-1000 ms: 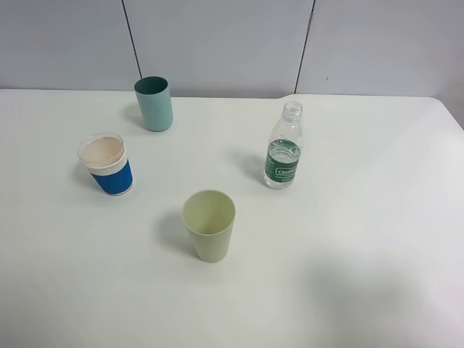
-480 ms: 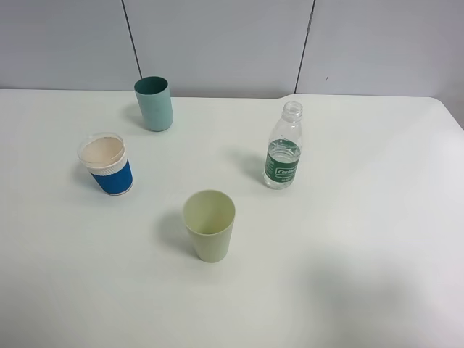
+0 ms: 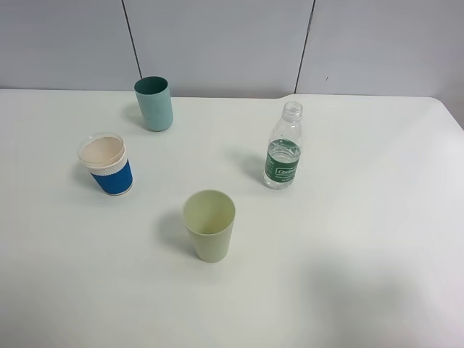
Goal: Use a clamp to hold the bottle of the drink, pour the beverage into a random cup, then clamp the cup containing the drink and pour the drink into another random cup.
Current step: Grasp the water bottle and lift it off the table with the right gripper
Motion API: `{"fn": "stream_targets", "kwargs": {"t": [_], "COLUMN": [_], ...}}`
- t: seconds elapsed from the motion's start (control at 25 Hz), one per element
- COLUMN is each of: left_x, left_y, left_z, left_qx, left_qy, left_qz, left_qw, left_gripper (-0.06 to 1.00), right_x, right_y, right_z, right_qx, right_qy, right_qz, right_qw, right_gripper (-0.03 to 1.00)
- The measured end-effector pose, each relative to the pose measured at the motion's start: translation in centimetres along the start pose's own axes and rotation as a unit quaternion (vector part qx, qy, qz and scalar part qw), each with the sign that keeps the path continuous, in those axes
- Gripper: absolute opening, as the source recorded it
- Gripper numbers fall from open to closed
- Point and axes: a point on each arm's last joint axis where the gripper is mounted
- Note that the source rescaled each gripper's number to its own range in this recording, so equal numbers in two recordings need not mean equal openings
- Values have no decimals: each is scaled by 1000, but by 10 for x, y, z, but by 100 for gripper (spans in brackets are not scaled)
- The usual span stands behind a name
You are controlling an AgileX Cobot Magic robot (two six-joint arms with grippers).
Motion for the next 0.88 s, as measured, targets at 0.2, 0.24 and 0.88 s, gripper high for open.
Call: {"fn": "stream_targets", "kwargs": {"t": [0.2, 0.24, 0.88], "left_x": [0, 0, 0], "left_y": [0, 0, 0], "left_z": [0, 0, 0], "left_qx": [0, 0, 0], "left_qy": [0, 0, 0], "left_qz": [0, 0, 0], "left_qw": [1000, 1000, 1000], "left_gripper": [100, 100, 100], "right_x": [0, 0, 0], "right_y": [0, 0, 0], "right_z": [0, 0, 0], "right_qx": [0, 0, 0], "right_qy": [0, 0, 0], "right_qz": [0, 0, 0], "right_qw": [1000, 1000, 1000], "right_gripper": [100, 100, 100]}}
Point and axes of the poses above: a point on each arm's last joint axis where the gripper is mounted, x pointing back along that axis away from the gripper, z along the wrist's bending axis when the last joint is at zero, y = z × x
